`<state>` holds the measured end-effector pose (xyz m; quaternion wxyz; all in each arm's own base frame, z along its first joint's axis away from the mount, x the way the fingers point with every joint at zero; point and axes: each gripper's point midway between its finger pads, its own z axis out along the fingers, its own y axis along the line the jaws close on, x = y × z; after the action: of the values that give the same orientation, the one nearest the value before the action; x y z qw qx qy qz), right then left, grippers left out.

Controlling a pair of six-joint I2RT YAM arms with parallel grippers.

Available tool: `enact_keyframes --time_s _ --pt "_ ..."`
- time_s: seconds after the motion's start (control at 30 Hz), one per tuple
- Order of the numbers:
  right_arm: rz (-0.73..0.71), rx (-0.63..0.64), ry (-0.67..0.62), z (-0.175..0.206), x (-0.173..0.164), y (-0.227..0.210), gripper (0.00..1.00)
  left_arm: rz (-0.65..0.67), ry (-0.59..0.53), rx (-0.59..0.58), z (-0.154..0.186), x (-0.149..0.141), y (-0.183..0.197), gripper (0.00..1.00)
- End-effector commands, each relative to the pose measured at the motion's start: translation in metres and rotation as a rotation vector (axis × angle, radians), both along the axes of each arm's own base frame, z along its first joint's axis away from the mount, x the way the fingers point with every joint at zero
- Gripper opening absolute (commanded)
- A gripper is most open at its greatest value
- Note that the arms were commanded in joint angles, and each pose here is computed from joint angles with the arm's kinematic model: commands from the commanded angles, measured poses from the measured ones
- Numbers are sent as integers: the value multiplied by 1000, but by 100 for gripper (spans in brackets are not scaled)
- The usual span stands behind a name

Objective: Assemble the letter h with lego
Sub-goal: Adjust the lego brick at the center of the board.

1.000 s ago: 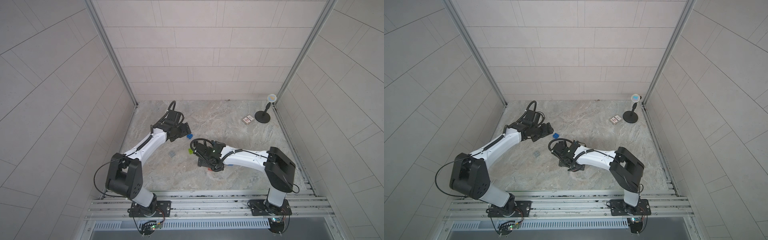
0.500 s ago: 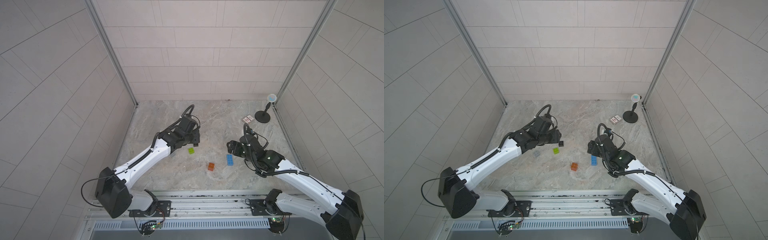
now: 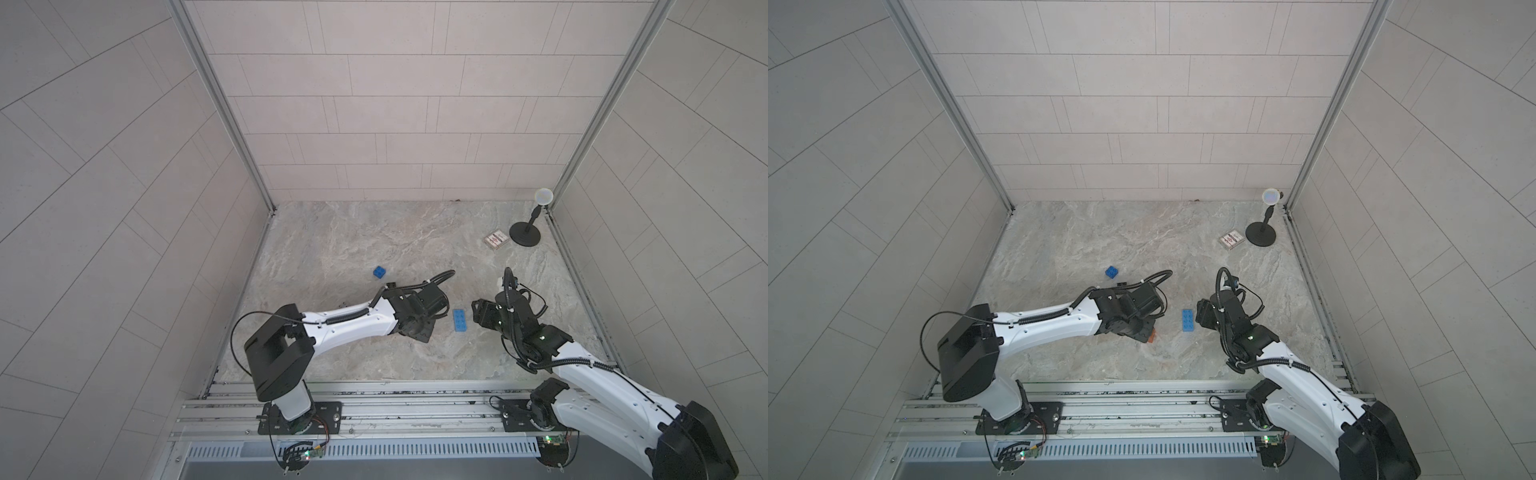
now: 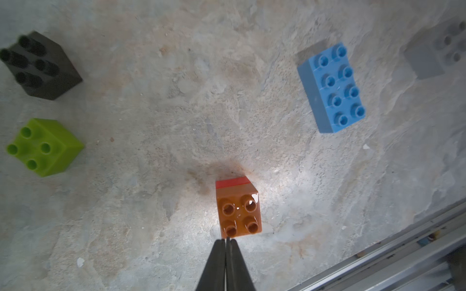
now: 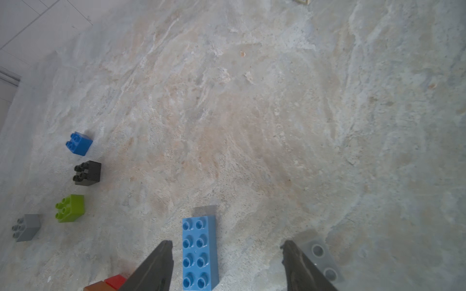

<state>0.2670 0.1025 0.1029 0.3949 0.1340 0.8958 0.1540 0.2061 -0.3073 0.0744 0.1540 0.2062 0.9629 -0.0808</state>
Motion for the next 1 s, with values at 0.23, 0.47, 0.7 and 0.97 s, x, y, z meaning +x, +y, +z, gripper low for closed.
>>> enact_keyframes --time_s 0.23,0.47,0.7,0.97 --pt "13 -1 -15 6 6 4 70 12 20 17 -2 11 -23 9" --pt "11 -12 -9 4 7 3 70 43 38 28 -16 9 -14 7" --pt "15 -18 -4 4 7 4 70 65 41 24 -20 9 -7 7" --pt "8 -34 3 2 8 1 71 91 -12 -39 -14 10 0 10"
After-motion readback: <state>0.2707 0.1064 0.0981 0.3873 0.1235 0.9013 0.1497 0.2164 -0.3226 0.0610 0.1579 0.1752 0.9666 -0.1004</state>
